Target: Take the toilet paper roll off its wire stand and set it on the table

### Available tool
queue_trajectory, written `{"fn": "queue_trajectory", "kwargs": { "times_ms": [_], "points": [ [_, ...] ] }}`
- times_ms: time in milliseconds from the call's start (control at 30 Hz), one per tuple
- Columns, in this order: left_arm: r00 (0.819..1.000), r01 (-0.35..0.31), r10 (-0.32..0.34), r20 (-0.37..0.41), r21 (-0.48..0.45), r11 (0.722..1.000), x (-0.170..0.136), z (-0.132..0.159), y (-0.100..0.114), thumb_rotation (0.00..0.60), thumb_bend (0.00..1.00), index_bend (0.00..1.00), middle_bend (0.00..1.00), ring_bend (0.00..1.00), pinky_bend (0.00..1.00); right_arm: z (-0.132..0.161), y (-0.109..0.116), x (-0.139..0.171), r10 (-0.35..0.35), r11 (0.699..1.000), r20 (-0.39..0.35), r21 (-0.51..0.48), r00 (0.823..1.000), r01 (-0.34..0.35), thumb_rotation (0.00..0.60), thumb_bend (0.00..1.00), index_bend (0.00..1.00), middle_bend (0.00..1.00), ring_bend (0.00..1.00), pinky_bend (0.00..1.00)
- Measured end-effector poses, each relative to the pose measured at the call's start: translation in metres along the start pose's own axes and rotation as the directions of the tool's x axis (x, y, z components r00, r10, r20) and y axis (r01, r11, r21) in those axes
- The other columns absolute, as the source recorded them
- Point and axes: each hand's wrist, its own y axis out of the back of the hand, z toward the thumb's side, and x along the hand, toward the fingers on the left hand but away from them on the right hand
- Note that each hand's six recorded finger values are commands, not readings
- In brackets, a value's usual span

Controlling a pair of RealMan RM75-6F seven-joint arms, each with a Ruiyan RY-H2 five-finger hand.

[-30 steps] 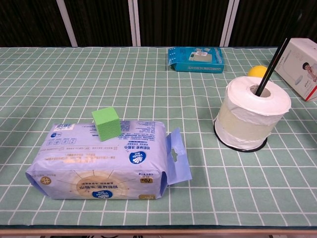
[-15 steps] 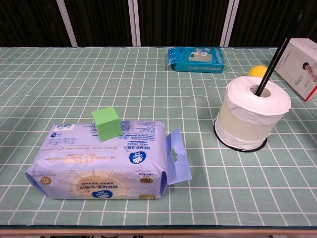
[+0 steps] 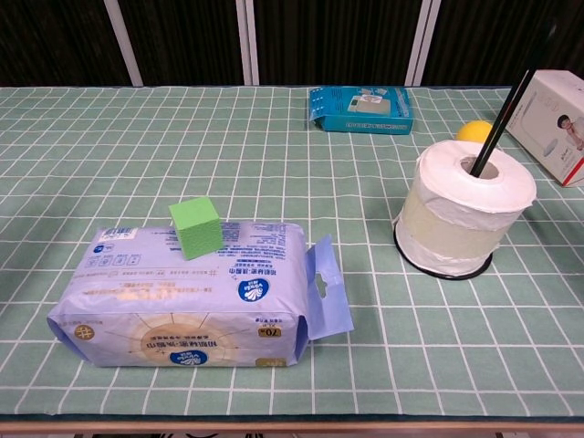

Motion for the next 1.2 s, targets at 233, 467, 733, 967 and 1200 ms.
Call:
{"fn": "queue_trajectory", "kwargs": {
  "times_ms": [233,467,733,967,1200],
  "points": [
    [1.0,0.0,0.0,0.0,-0.001,1.0,0.0,0.0,0.0,0.6,0.24,0.04,0.0,0.0,0.0,0.005,-0.018,-0.037,0.1,0.932,0.041,-0.354,0.994,-0.08,0.6,0.0,0.0,0.0,0.0,0.0],
    [1.0,0.009,-0.009,0.0,0.005,1.0,0.001,0.001,-0.002,0.6,0.24,0.04,0.0,0.0,0.0,0.003,-0.046,-0.068,0.158,0.868,0.027,-0.48,0.987,-0.126,0.6,0.0,0.0,0.0,0.0,0.0],
    [1.0,0.012,-0.012,-0.008,0.009,1.0,0.002,0.001,-0.003,0.6,0.24,0.04,0.0,0.0,0.0,0.017,-0.074,-0.068,0.211,0.853,-0.075,-0.472,0.975,-0.221,0.6,0.0,0.0,0.0,0.0,0.0],
    [1.0,0.013,-0.013,-0.008,0.013,1.0,0.002,0.0,-0.003,0.6,0.24,0.04,0.0,0.0,0.0,0.025,-0.086,-0.056,0.249,0.821,-0.122,-0.501,0.961,-0.276,0.6,0.0,0.0,0.0,0.0,0.0],
    [1.0,0.016,-0.016,-0.006,0.018,1.0,0.002,0.001,-0.005,0.6,0.24,0.04,0.0,0.0,0.0,0.028,-0.102,-0.041,0.299,0.795,-0.148,-0.507,0.943,-0.332,0.6,0.0,0.0,0.0,0.0,0.0]
  ]
}}
